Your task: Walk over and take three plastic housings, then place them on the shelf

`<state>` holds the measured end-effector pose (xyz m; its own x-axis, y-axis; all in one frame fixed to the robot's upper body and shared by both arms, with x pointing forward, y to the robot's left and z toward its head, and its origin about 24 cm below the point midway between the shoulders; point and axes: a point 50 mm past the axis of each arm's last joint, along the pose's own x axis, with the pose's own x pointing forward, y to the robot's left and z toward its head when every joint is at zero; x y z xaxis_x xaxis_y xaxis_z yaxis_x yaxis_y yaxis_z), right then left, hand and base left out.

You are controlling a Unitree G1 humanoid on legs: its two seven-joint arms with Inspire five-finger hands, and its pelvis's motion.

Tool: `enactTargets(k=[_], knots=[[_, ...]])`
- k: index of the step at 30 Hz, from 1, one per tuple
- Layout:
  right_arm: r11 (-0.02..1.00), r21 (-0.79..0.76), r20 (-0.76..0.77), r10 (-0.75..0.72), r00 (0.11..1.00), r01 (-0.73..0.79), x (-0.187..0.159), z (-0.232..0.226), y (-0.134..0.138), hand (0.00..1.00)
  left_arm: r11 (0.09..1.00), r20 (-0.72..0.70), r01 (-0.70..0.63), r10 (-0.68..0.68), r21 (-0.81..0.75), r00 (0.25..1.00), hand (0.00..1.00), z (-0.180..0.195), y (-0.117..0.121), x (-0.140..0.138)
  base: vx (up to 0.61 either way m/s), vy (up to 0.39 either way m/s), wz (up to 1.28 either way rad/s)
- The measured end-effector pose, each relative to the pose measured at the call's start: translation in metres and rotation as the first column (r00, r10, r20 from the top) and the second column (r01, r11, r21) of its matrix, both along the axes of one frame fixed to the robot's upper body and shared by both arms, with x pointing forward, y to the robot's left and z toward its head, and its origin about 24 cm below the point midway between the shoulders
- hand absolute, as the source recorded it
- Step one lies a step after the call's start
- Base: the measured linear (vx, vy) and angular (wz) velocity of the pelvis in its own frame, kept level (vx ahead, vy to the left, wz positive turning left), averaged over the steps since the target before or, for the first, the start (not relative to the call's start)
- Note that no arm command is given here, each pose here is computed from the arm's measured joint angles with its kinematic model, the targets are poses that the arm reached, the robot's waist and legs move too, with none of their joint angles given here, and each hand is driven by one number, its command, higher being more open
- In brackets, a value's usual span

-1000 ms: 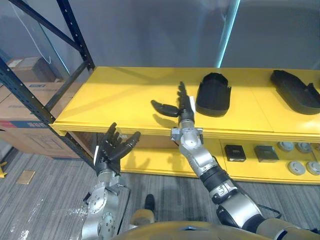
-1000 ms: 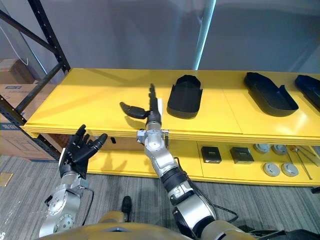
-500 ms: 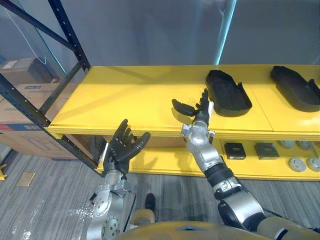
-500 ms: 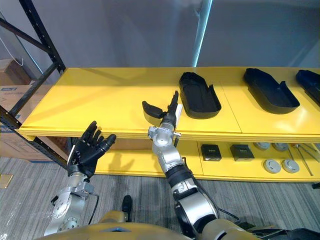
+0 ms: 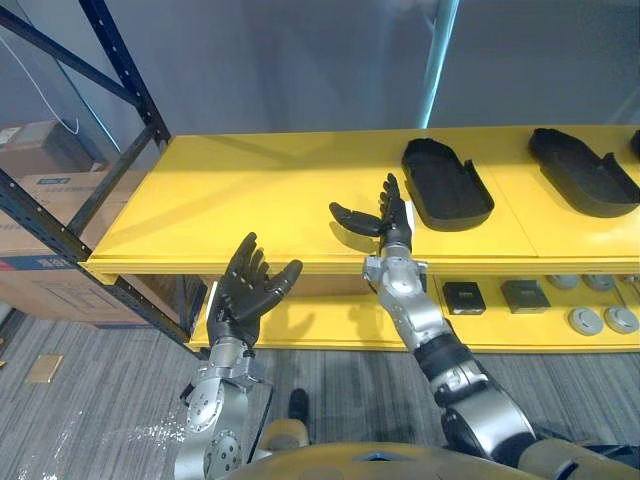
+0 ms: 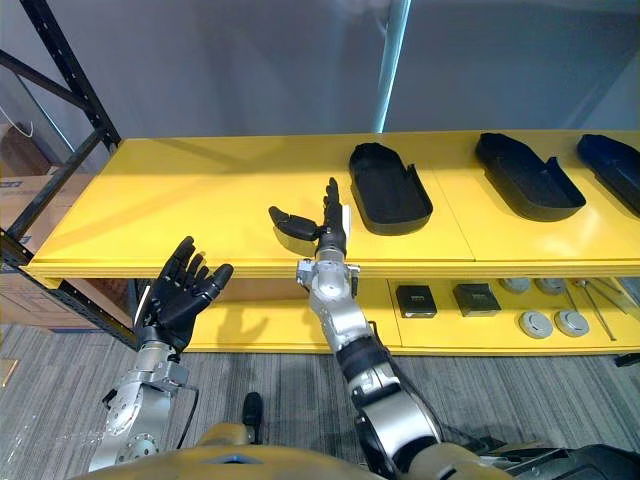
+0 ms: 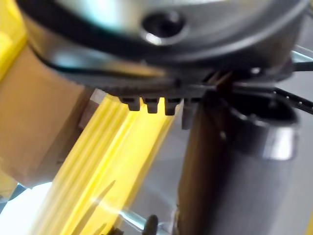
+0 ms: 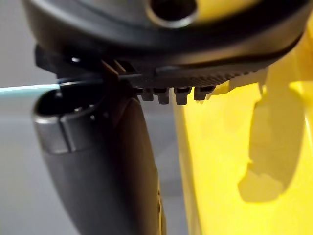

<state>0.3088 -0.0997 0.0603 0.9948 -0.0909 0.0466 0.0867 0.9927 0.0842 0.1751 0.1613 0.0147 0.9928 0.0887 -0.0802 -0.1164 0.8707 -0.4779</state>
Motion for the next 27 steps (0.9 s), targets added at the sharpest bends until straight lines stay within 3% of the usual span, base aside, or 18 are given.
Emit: enactTargets(k=[3,5,12,16,27], knots=[[1.000,-0.019,0.150,0.013,0.989,-0.010,-0.013,0.026,-0.018,1.00,1.000,-0.002,-0.006,0.006,0.015,1.000,1.00,0.000,0.004,0.000,0.03,-0.025,-0.14],[0.997,-0.035,0.263,-0.055,0.963,0.066,-0.018,0.049,-0.049,1.00,0.998,-0.010,-0.019,0.020,0.055,1.000,1.00,-0.001,0.008,-0.003,0.01,-0.025,-0.05],[0.943,-0.091,0.305,-0.279,0.910,0.320,-0.027,0.060,-0.132,1.00,0.995,-0.024,-0.035,0.038,0.090,0.999,1.00,-0.001,0.016,-0.005,-0.02,-0.018,-0.11],[0.934,-0.078,0.242,-0.323,0.915,0.350,-0.026,0.047,-0.145,1.00,0.995,-0.018,-0.029,0.031,0.098,0.999,1.00,0.001,0.016,-0.006,0.00,0.000,0.00],[0.969,0.013,0.017,-0.245,0.969,0.245,-0.018,0.006,-0.159,1.00,0.994,-0.004,0.002,-0.001,0.114,1.000,1.00,0.007,0.016,-0.003,-0.01,-0.006,0.02]])
